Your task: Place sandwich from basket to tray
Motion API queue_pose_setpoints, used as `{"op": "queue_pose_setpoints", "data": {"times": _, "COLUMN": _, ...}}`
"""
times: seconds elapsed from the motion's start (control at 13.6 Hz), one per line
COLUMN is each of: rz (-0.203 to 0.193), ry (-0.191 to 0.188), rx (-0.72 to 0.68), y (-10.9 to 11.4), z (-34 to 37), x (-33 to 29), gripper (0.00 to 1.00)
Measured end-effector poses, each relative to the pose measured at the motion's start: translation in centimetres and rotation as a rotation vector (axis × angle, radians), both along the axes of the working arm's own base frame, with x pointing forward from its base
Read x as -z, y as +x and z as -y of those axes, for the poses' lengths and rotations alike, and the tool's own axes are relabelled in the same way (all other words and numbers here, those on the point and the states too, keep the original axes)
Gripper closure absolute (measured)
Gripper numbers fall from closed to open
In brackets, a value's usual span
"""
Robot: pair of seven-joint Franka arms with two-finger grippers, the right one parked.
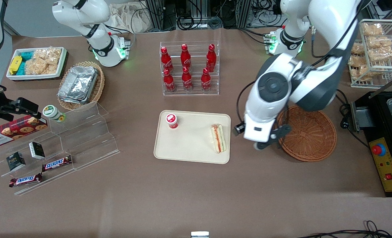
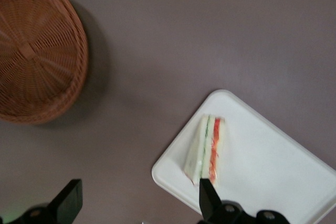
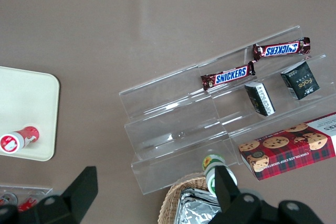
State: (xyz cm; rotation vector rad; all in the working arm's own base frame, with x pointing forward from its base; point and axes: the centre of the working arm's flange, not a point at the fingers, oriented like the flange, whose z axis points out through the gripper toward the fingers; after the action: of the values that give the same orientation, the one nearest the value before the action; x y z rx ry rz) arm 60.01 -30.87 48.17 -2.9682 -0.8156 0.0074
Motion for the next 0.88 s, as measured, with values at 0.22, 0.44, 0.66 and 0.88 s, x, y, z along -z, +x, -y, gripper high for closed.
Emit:
{"op": "queue_pose_setpoints", "data": {"times": 0.22, "rz": 0.006, "ry": 0.008, "rx": 0.017, "y": 0.7, "z": -4.4, "x": -2.8, "gripper": 0.0}}
{"op": "queue_pose_setpoints", "data": {"times": 0.44, "rz": -0.01, "ry": 0.001, "rx": 0.056, "y": 1.3, "z": -8.3, "x": -4.2, "gripper": 0.0}}
{"op": "queue_pose_setpoints", "data": {"times": 0.66, "rz": -0.039, "ry": 0.001, "rx": 0.132, "y": 1.3, "z": -12.2, "x": -5.9, "gripper": 0.0}}
{"op": "queue_pose_setpoints", "data": {"times": 0.88, "rz": -0.047, "ry": -0.006, "rx": 0.19, "y": 1.2, "z": -16.2, "x": -7.9, "gripper": 0.0}}
